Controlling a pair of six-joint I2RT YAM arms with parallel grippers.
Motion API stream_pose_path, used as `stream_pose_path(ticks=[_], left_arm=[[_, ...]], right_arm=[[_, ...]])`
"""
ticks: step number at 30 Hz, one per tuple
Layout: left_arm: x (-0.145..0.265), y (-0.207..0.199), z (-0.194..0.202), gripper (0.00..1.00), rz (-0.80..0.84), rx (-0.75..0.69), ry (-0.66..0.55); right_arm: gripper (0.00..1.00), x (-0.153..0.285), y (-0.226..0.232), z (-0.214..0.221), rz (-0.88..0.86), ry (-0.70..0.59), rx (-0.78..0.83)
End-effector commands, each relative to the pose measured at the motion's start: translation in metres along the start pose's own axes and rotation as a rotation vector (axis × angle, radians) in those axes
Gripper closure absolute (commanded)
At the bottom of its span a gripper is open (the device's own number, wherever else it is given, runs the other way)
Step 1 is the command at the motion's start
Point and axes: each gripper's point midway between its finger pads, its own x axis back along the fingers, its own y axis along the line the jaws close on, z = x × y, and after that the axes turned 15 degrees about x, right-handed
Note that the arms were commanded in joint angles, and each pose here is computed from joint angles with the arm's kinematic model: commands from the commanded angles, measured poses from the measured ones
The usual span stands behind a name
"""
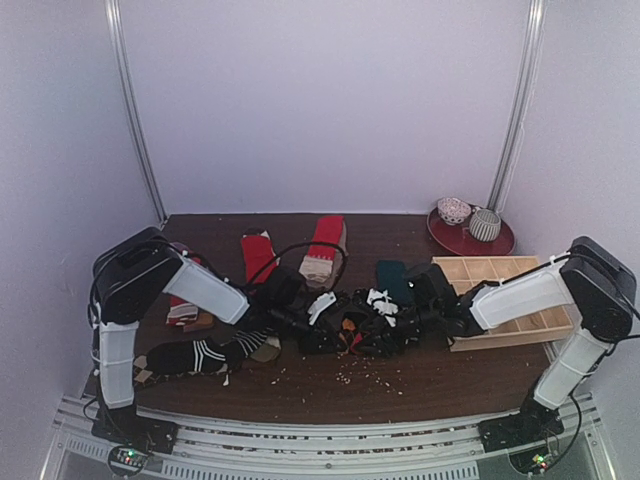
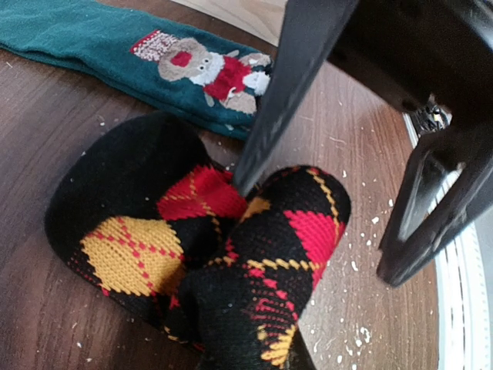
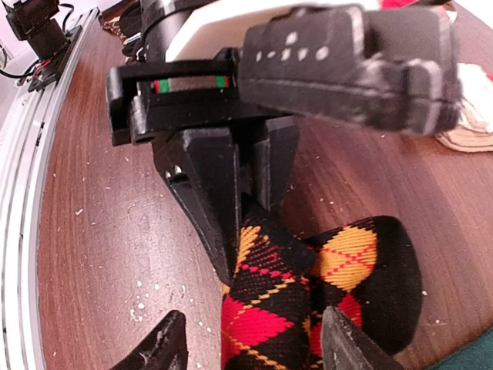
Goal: Roll the socks
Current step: Roll the sock at the center of the board.
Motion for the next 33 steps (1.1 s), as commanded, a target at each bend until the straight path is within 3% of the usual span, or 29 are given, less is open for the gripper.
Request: stream_pose_path(ticks=[1, 7, 11, 12, 16, 18, 19, 23, 26, 30, 33], left_arm=[[0.014, 0.056, 0.173, 1.00, -0.256, 0.367, 0.486], [0.013, 0.056, 0.170, 1.00, -0.251, 0.351, 0.483], [0.014, 0.061, 0.162, 1.00, -0.288, 0.330, 0.462], [0.014, 0.063, 0.158, 0.96, -0.302, 0.317, 0.447], [0.018, 0.065, 0.108, 0.53, -0.362, 0.216, 0.289], [0.024, 0.058, 0.071, 0.08, -0.369, 0.141, 0.171], [0.029, 0.053, 0.050, 0.03, -0.375, 0.099, 0.102], [0.056, 0.022, -0.021, 0.02, -0.379, -0.107, -0.173], [0.069, -0.001, -0.046, 0.02, -0.355, -0.273, -0.329], [0.053, -0.021, -0.042, 0.13, -0.213, -0.367, -0.338], [0.046, -0.035, -0.038, 0.16, -0.154, -0.391, -0.357]], right_arm=[[0.41, -0.011, -0.001, -0.001, 0.007, 0.004, -0.002], [0.49, -0.018, -0.003, 0.017, 0.042, 0.063, -0.057], [0.74, -0.020, 0.001, 0.021, 0.025, 0.068, -0.159], [0.76, -0.021, 0.003, 0.022, 0.012, 0.070, -0.190], [0.78, -0.024, 0.017, 0.041, -0.028, 0.099, -0.339], [0.78, -0.026, 0.025, 0.053, -0.046, 0.109, -0.420], [0.78, -0.027, 0.029, 0.060, -0.055, 0.116, -0.462], [0.79, -0.028, 0.044, 0.081, -0.099, 0.114, -0.630], [0.79, -0.026, 0.053, 0.087, -0.127, 0.095, -0.718], [0.79, -0.024, 0.054, 0.091, -0.124, 0.100, -0.762], [0.79, -0.022, 0.054, 0.093, -0.116, 0.129, -0.763]])
